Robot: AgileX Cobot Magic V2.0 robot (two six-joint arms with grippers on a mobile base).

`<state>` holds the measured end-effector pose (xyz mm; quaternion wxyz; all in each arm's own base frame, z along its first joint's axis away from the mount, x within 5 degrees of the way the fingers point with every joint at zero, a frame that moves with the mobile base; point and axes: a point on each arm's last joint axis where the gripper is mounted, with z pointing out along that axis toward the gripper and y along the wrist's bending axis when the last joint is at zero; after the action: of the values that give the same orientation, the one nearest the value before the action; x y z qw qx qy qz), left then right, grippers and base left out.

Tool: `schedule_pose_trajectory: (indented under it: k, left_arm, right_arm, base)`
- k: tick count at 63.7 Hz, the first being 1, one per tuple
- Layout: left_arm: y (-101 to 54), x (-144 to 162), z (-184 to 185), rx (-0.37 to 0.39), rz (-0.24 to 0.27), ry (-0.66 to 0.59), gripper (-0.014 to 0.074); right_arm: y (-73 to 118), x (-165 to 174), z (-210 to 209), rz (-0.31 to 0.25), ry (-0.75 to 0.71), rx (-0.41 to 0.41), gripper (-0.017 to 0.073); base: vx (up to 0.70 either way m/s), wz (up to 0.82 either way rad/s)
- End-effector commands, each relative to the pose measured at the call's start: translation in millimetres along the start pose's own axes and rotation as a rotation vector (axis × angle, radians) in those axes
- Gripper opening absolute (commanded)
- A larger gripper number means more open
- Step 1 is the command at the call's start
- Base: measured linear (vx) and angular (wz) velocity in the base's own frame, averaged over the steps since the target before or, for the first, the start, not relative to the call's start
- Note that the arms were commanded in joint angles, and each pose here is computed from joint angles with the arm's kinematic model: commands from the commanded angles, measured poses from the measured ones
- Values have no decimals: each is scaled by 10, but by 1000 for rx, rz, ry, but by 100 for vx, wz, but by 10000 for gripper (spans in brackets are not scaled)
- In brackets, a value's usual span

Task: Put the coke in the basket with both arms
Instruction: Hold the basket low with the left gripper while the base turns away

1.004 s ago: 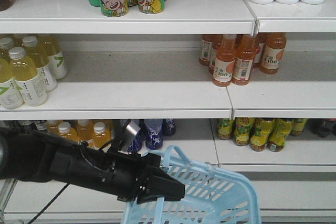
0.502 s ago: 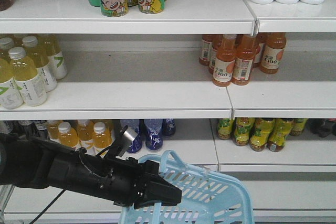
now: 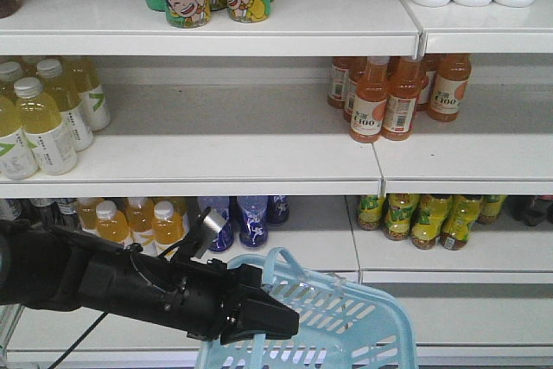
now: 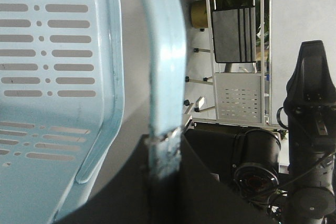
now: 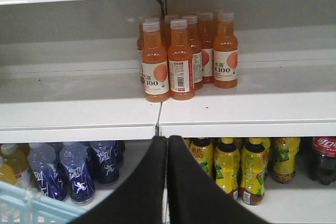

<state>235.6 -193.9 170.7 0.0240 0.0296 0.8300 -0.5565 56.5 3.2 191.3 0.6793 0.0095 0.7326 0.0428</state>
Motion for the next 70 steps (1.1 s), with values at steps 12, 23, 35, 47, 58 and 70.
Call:
schedule_pose_trajectory:
  k: [12, 23, 35, 47, 58, 70]
  left_arm:
    - [-276, -37, -62, 145, 13, -41, -8]
    - [-276, -37, -62, 145, 13, -41, -8]
    - [-276, -37, -62, 145, 13, -41, -8]
    - [-276, -37, -62, 145, 13, -41, -8]
    - [-276, -37, -62, 145, 13, -41, -8]
    - [-276, -37, -62, 145, 13, -41, -8]
  right_arm:
    - [-6, -43, -10, -20, -85, 8, -9]
    - [-6, -43, -10, -20, -85, 8, -9]
    - [-6, -43, -10, -20, -85, 8, -9]
    - [-6, -43, -10, -20, -85, 8, -9]
    - [-6, -43, -10, -20, -85, 8, -9]
    - [-6, -43, -10, -20, -85, 8, -9]
  base:
    - [0, 0]
    - [0, -1]
    - [-2, -9]
    - [-5, -20]
    - [-7, -29]
    - [-8, -37]
